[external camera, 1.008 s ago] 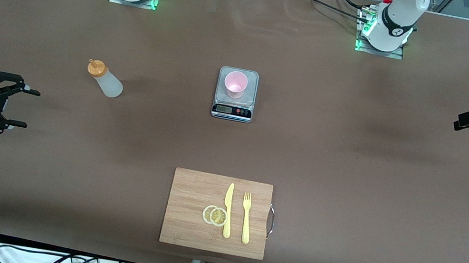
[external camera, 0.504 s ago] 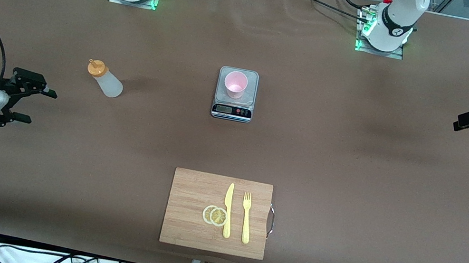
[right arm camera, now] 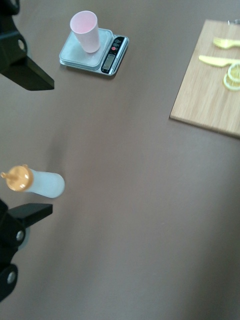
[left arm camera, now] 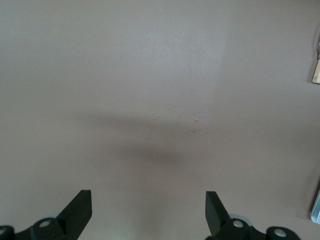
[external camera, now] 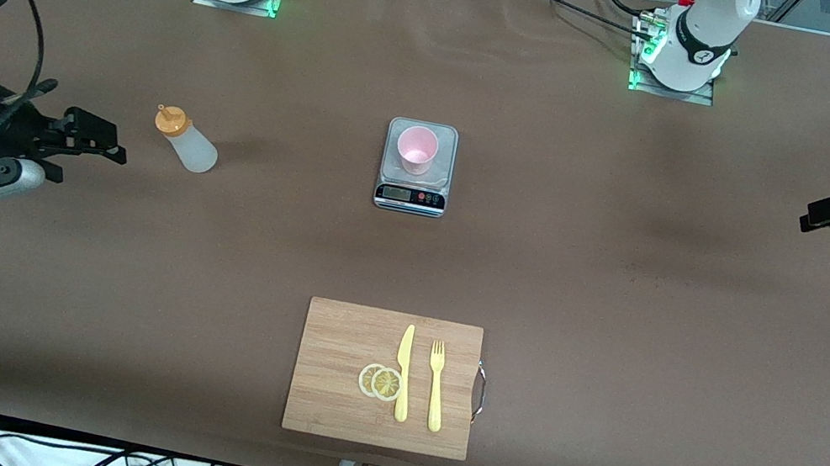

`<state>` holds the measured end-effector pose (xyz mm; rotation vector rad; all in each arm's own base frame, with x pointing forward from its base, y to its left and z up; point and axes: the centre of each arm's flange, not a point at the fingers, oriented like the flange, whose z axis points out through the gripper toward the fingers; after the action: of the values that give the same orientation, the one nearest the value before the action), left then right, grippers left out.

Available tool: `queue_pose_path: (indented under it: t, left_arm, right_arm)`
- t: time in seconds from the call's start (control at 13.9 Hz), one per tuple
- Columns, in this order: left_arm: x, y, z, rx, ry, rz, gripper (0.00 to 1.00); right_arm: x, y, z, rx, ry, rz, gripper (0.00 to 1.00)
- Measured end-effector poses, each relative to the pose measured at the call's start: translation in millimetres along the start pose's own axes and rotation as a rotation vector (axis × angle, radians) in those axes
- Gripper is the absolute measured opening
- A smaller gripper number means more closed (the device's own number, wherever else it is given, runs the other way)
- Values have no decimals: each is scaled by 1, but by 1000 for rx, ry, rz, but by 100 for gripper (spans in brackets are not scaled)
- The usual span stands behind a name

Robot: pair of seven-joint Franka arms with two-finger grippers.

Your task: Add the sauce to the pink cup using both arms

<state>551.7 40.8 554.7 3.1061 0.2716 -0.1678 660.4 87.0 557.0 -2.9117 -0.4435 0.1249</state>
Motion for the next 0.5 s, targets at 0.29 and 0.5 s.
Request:
queue_pose_path:
  t: [0.29,0.5]
  left_arm:
    - [1,0,0,0,5,0,100]
    - [1,0,0,-1,5,0,100]
  right_arm:
    - [-24,-8,-4,-67,-37,162,100]
    - [-43,0,2,-120,-76,170,100]
